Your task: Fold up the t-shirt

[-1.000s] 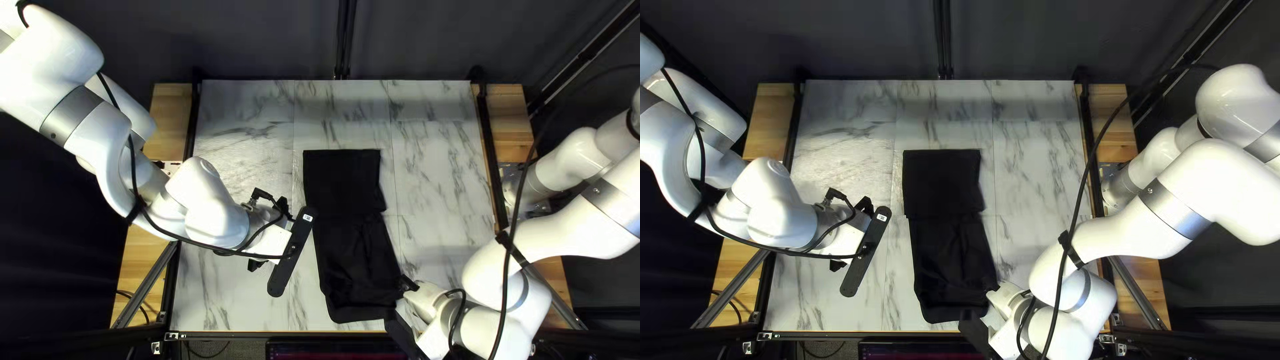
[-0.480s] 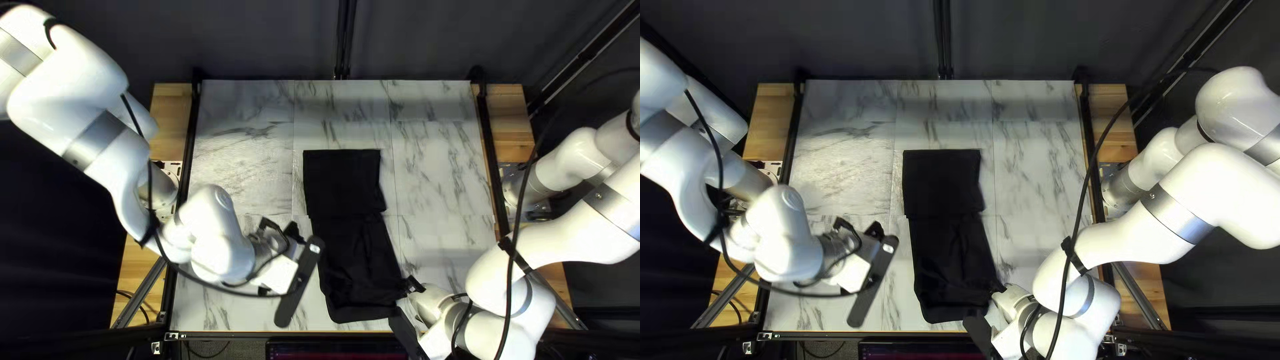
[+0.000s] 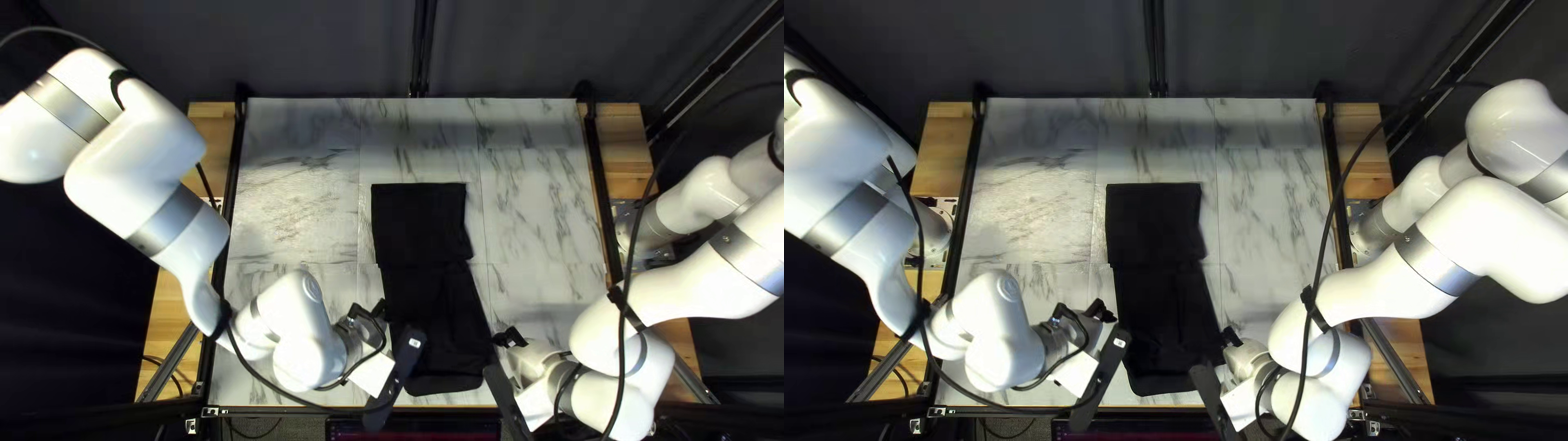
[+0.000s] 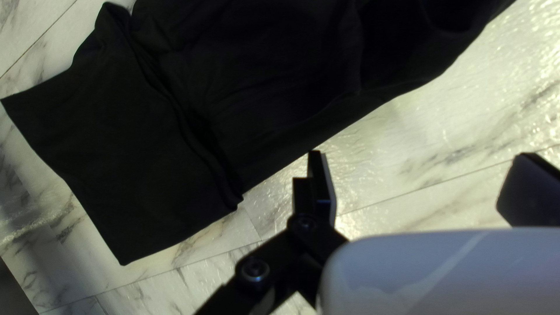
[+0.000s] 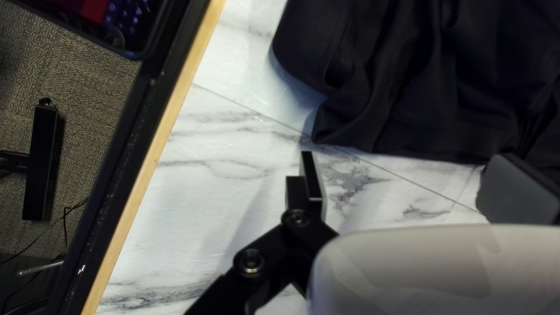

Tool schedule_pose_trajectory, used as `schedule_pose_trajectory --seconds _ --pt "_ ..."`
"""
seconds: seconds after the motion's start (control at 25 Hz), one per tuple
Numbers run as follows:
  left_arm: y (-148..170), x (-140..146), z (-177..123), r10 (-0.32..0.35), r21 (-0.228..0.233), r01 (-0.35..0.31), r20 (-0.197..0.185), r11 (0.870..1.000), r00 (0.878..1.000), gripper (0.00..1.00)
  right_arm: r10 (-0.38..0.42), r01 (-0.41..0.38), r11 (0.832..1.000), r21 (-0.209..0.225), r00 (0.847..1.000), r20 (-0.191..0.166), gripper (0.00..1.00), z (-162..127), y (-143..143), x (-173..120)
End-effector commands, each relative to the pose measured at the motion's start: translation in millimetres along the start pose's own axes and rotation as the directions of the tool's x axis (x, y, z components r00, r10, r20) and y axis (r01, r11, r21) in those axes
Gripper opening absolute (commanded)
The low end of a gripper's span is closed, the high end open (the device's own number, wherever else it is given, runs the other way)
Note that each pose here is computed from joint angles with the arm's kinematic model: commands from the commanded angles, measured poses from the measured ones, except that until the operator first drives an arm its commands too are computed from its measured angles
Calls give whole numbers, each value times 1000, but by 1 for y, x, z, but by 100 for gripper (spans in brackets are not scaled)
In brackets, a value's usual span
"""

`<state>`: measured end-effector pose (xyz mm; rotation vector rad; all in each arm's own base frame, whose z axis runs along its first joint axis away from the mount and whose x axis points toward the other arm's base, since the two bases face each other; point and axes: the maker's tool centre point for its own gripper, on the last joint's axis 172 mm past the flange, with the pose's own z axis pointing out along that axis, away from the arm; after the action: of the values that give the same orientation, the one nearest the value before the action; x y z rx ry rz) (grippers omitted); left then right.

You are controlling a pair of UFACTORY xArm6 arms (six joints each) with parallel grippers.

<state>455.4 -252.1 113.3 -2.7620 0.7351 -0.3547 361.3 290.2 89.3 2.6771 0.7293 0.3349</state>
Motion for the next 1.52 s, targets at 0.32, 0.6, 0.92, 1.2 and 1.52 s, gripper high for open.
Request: schedule_pose_trajectory --seconds 0.32,0.6,0.92,1.2,1.52 --pt "1 14 8 25 35 -24 -36 999 999 100 37 -41 999 -29 991 -125 100 10 0 -5" --pt "10 23 12 44 41 -41 -54 998 998 100 71 -81 995 -53 983 -167 100 12 2 -2" --pt "27 46 35 58 13 -57 -73 998 996 100 74 -83 995 -49 983 -167 100 27 -5 -3" --pt "31 53 31 76 5 -76 -85 997 993 97 76 -84 996 -37 981 -176 100 36 -10 2" --pt "28 53 31 86 -5 -87 -92 996 992 89 82 -91 995 -36 979 -188 100 45 -17 4"
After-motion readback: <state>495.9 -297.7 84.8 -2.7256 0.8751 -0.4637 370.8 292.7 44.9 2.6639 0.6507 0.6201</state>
